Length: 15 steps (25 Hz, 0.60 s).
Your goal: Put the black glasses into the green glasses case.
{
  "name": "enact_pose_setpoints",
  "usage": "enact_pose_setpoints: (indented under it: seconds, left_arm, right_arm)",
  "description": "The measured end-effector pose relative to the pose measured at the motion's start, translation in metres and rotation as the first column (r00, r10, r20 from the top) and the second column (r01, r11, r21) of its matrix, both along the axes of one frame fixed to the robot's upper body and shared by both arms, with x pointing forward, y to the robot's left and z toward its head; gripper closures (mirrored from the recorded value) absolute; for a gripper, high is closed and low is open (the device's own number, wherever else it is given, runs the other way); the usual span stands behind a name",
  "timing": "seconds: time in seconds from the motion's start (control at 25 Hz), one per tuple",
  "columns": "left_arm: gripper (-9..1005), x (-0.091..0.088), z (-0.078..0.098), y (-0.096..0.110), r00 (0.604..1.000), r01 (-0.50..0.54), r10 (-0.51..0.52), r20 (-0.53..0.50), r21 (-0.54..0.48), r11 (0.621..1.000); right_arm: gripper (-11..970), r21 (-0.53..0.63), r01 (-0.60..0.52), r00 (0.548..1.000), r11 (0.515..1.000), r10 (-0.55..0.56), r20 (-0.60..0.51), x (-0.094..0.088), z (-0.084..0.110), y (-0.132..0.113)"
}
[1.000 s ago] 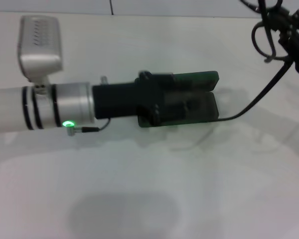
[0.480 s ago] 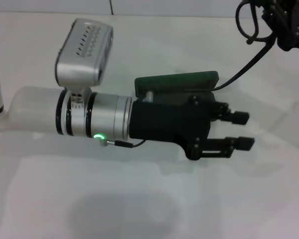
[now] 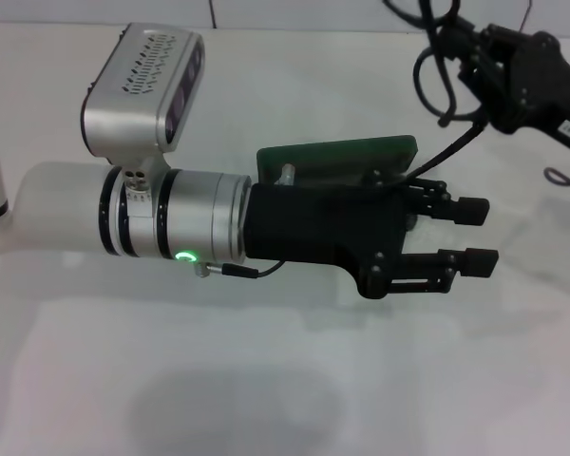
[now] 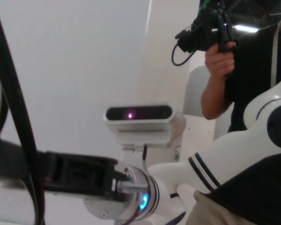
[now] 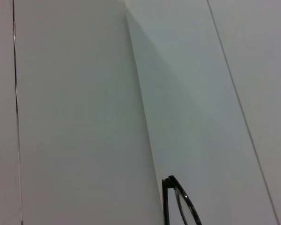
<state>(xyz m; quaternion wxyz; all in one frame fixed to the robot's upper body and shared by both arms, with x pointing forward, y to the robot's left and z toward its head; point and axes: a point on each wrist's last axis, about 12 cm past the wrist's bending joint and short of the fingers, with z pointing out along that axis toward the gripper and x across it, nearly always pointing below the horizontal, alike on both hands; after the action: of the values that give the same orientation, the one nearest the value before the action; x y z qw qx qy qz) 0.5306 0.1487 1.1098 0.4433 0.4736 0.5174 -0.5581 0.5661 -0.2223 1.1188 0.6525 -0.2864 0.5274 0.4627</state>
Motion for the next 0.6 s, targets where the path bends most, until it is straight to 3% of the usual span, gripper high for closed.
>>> enact_pose_setpoints:
  seconds: [0.6]
  left_arm:
    - [511, 0.002, 0.002, 0.006, 0.999, -0.053, 0.053, 0.001, -0.044, 0.998]
  right_arm:
    - [876, -0.097, -0.053, 0.998, 0.994, 0.049, -0.045, -0.012, -0.015, -0.008]
